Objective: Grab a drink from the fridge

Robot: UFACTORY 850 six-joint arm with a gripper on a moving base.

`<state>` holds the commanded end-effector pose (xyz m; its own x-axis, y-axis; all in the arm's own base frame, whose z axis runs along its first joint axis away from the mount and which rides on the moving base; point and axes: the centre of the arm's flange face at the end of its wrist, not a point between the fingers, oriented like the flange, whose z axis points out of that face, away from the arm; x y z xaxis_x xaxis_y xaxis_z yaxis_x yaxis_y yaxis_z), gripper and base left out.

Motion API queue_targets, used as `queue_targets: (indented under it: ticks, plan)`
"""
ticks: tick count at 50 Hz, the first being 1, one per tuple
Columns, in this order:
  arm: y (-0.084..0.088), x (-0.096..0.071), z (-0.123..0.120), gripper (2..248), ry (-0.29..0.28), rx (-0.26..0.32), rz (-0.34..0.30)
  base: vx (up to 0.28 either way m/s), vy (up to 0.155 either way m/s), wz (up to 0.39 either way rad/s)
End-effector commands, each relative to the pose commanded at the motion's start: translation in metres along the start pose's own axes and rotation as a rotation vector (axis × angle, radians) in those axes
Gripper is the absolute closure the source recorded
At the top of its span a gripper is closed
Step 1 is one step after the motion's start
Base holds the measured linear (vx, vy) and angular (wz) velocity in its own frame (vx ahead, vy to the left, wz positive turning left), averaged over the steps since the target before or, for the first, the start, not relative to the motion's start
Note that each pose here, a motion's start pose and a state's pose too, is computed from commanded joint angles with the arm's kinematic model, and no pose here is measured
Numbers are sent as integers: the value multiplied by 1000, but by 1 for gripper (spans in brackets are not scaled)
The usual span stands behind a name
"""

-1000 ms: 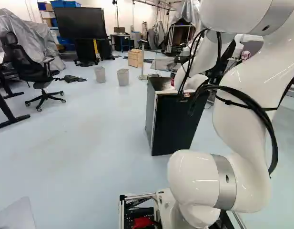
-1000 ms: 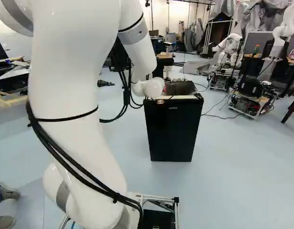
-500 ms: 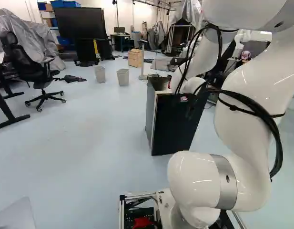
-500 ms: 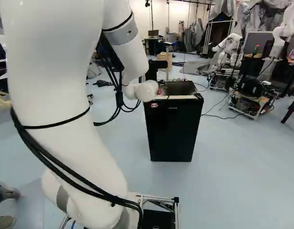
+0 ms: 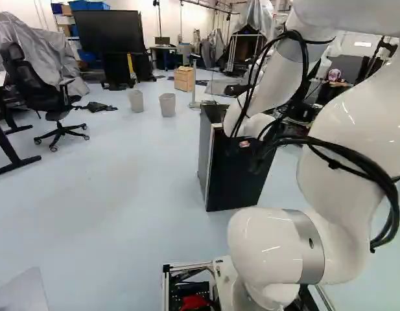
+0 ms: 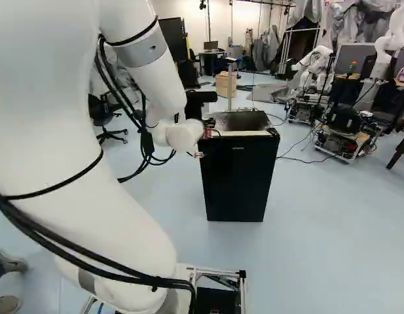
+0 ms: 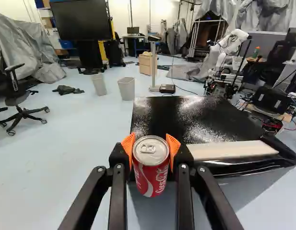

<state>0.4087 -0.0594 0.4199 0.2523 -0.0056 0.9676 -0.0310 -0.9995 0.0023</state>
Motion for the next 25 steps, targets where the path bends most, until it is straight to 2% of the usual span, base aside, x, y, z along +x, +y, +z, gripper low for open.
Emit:
queue_targets:
  ticks: [25]
  plan:
    - [-35, -41, -62, 153, -38, 17, 0, 0, 0, 0]
